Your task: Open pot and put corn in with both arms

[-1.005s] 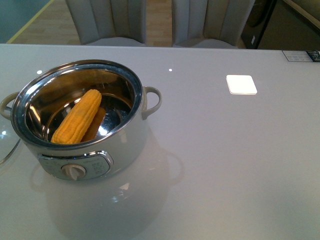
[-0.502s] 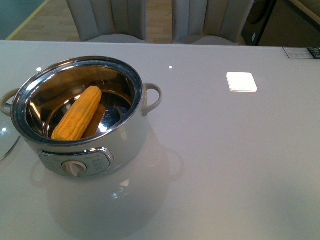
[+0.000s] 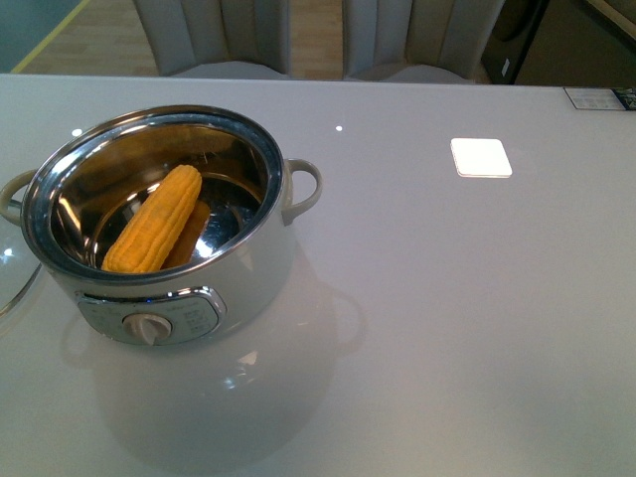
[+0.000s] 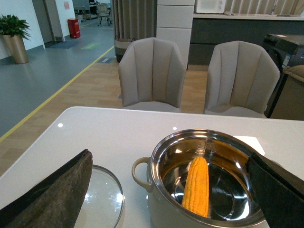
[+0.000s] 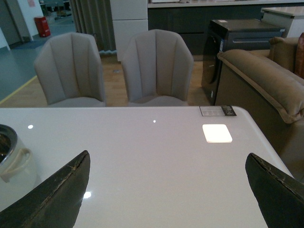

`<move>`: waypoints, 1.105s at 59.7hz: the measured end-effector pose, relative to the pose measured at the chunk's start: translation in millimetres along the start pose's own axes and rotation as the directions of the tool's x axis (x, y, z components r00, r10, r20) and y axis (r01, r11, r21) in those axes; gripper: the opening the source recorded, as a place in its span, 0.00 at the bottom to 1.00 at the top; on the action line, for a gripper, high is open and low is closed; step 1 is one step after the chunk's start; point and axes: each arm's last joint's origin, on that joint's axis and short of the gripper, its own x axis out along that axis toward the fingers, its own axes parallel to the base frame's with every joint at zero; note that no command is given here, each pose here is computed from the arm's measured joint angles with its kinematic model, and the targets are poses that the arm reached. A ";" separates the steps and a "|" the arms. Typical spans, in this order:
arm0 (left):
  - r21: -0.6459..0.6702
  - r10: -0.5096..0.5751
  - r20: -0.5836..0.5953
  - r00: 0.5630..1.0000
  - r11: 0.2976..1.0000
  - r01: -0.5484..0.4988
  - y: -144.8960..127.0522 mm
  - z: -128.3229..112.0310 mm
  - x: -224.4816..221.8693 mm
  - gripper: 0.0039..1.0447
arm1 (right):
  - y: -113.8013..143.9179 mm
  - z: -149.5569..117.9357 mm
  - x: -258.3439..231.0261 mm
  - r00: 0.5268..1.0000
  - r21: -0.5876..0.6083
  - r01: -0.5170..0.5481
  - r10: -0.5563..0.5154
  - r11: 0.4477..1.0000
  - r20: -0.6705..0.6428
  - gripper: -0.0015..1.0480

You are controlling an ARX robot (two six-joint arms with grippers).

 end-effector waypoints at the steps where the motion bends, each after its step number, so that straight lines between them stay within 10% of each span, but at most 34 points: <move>1: 0.000 0.000 0.000 1.000 1.000 0.000 0.0 0.0 0.0 0.94 | 0.0 0.0 0.0 1.000 0.000 0.000 0.000 1.000 0.000 0.92; 66: 0.000 0.000 0.000 1.000 1.000 0.000 0.0 0.0 0.0 0.94 | 0.0 0.0 0.0 1.000 0.000 0.000 0.000 1.000 0.000 0.92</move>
